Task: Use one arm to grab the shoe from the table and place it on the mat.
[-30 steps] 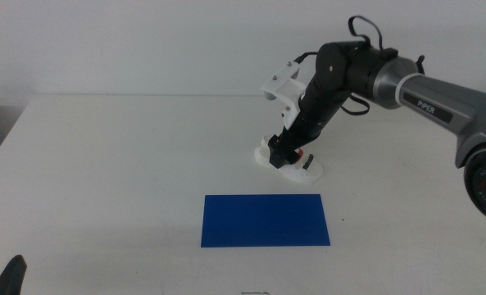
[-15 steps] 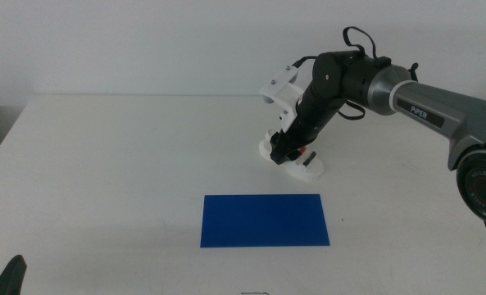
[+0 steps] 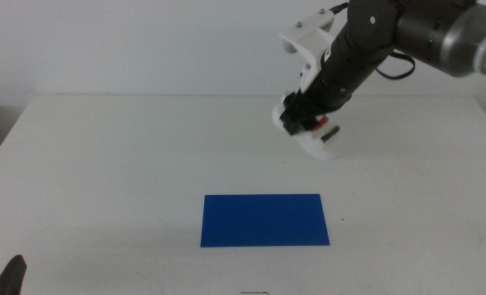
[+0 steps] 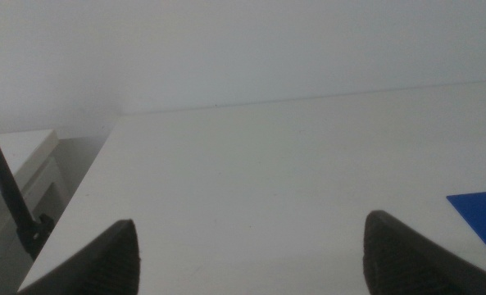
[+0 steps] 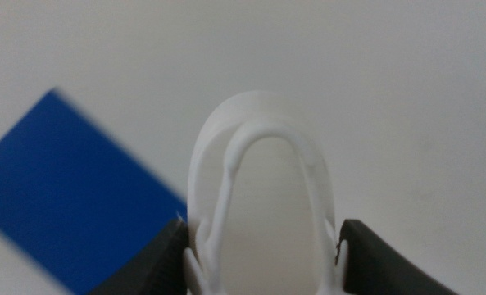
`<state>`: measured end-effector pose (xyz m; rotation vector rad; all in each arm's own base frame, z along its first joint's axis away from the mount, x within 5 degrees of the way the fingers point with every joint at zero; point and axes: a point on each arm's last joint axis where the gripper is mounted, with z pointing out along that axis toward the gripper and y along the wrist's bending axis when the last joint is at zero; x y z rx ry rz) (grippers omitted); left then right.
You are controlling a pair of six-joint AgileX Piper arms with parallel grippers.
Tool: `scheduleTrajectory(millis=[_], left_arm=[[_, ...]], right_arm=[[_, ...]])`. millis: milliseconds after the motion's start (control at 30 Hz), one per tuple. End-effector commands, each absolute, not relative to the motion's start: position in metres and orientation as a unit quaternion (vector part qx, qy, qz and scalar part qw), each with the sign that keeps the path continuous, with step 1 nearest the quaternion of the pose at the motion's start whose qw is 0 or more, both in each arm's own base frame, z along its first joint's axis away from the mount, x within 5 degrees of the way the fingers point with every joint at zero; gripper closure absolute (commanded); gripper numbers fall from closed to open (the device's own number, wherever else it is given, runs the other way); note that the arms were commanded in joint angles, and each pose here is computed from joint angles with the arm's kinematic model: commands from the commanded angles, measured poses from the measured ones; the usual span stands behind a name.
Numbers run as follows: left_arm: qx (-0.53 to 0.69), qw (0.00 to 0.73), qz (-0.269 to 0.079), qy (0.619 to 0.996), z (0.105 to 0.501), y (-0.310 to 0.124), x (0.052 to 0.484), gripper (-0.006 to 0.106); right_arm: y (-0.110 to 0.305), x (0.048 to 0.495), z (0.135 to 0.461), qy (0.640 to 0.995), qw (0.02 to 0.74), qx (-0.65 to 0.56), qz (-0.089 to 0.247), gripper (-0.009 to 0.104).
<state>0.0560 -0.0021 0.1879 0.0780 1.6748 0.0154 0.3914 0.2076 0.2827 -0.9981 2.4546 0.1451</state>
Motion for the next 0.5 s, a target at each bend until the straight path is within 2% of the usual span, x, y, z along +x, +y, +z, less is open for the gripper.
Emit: scheduleTrajectory(millis=[0,167,467], left_arm=[[0.026,0.707,-0.002,0.707,0.198,-0.002,0.055,0.007],[0.026,0.707,-0.002,0.707,0.198,-0.002,0.055,0.007],[0.026,0.707,-0.002,0.707,0.198,-0.002,0.055,0.007]], right_arm=[[0.214,0.363,0.32,0.874,0.303,-0.375,0.062,0.096],[0.24,0.337,0.31,0.875,0.287,-0.383,0.074,0.096],[0.273,0.34,0.274,0.885,0.28,-0.362,0.087,0.096]])
